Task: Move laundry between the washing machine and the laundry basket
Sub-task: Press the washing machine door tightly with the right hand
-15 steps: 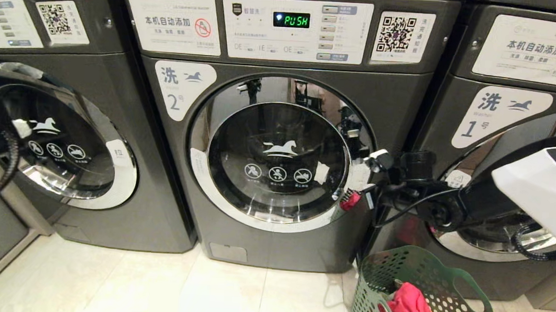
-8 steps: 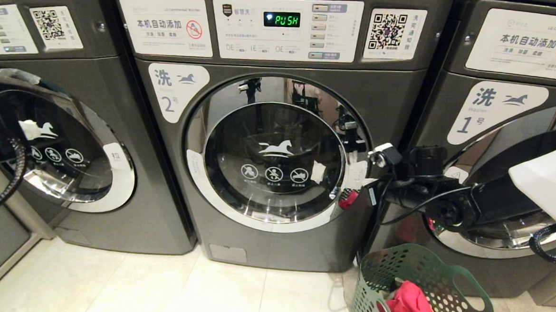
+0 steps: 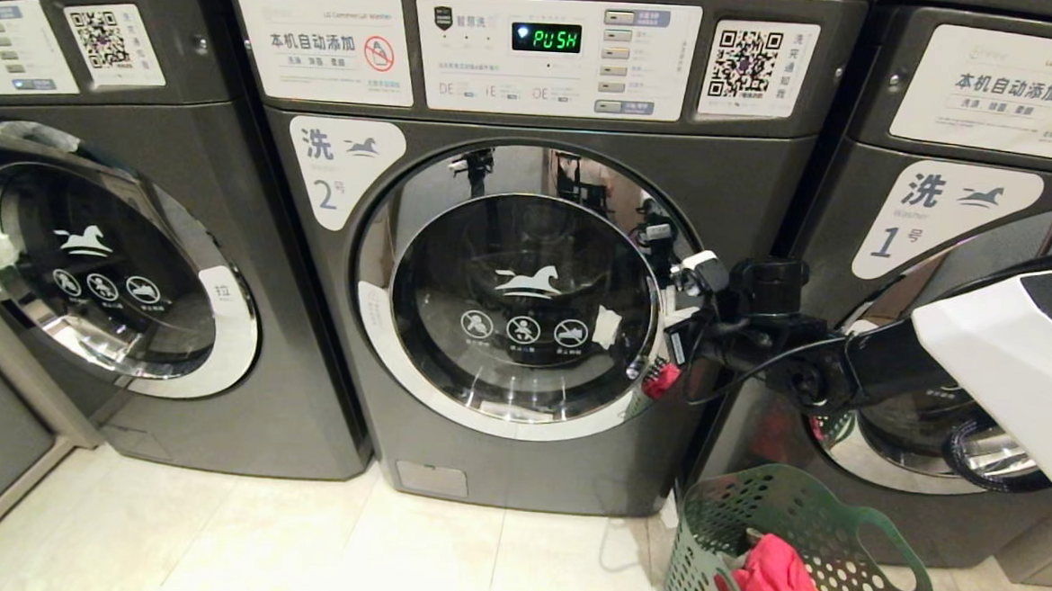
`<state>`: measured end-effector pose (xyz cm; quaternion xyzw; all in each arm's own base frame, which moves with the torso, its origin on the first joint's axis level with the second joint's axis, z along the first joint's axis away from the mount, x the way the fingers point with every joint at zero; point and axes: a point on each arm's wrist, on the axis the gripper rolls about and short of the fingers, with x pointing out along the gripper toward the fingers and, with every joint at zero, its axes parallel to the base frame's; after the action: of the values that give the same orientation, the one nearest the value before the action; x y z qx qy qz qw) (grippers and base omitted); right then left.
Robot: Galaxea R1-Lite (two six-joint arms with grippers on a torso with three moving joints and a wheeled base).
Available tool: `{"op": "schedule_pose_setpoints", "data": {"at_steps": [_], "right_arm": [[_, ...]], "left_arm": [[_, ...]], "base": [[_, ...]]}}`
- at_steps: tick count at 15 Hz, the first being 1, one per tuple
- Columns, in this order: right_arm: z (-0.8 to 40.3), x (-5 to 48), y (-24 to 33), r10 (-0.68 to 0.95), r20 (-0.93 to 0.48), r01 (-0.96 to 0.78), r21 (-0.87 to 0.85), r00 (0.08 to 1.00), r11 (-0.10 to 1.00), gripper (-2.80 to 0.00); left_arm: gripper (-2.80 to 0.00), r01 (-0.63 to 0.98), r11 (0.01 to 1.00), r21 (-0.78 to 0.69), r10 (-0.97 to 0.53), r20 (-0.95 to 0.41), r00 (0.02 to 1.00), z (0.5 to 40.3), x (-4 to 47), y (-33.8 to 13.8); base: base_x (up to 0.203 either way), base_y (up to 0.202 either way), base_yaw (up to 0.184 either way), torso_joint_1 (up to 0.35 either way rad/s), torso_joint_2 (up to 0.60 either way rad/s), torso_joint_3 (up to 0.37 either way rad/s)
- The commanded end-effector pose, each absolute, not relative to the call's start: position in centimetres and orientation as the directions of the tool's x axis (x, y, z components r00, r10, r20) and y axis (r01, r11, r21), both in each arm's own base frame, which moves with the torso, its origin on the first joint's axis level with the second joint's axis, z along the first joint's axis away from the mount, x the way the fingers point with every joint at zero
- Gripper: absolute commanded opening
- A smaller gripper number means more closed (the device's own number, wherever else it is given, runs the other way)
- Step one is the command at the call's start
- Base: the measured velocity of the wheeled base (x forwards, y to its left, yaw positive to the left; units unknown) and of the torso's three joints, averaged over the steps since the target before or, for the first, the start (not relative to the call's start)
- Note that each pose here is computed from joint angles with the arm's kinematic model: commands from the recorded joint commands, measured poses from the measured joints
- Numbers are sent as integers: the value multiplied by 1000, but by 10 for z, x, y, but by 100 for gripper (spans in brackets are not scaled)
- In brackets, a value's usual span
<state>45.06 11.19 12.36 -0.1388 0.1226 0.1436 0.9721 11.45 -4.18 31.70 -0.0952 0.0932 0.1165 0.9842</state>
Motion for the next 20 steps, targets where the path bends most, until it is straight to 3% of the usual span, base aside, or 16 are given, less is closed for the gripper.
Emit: {"op": "schedule_pose_setpoints", "data": {"at_steps": [1,9,11,16,18,20], "right_arm": [[117,458,112,239,-280,-308,-236,930,922,-280],[108,482,115,222,-246,-282,-242,944,928,-280],[129,463,113,228,-246,-288,-242,942,927,-280],[247,308,93,279,-231,-330,-221,932,918,-280],[243,234,68,248,-287,-315,-216,925,924,-280],[212,173,38,155,-365,-245,-215,918,945,-280]], "left_arm": [[-280,-249,953,-172,214,-199,956,318,112,-40],[-280,-264,949,-169,230,-196,953,318,106,-37],[-280,-266,950,-164,231,-202,952,318,102,-35],[-280,-272,955,-122,236,-247,940,288,74,-21],[-280,-309,947,-92,272,-284,919,260,63,-14],[-280,-458,885,-88,414,-305,858,234,56,-6]], "base": [[0,0,0,0,0,0],[0,0,0,0,0,0],[0,0,0,0,0,0],[0,0,0,5,2,-1],[0,0,0,0,0,0],[0,0,0,0,0,0]]}}
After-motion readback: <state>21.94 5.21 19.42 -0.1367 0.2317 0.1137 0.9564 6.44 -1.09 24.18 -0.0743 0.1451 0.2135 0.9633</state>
